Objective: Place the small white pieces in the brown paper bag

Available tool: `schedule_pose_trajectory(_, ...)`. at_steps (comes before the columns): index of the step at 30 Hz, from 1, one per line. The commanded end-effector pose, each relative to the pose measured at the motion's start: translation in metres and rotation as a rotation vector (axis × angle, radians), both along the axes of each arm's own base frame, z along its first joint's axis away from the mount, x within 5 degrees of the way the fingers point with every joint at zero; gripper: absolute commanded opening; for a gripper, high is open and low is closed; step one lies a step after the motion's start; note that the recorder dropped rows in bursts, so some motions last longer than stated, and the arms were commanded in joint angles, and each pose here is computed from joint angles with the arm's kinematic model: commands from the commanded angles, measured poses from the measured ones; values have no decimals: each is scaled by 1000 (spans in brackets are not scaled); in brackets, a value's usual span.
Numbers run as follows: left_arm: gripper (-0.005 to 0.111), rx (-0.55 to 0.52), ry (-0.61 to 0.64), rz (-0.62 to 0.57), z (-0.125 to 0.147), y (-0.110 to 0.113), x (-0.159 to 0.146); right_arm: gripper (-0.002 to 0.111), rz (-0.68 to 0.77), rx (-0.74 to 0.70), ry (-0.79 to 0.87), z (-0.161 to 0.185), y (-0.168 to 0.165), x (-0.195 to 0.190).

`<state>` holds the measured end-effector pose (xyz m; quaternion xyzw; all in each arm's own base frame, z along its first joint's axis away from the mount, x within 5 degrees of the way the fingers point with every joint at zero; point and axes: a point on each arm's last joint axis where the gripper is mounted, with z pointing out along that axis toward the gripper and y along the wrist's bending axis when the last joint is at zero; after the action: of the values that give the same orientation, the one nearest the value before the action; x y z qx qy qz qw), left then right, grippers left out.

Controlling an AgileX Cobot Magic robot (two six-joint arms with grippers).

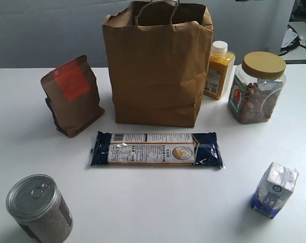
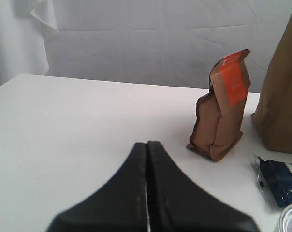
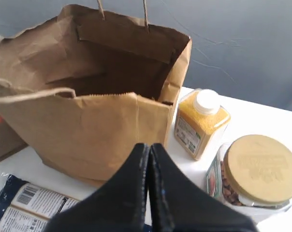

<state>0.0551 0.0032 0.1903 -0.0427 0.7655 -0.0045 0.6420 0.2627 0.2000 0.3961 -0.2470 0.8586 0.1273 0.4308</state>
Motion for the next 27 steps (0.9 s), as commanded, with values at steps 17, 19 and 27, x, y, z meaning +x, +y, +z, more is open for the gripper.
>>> schedule_pose_trajectory(17,0,-13,-3,-5,-1,0,0,0,-28,200,-50,-64,-92,-120)
schedule_pose_trajectory(19,0,-13,-3,-5,-1,0,0,0,-38,215,-46,-74,-99,-129)
schedule_pose_trajectory(27,0,-13,-3,-5,-1,0,0,0,-97,339,-88,-103,-125,-155)
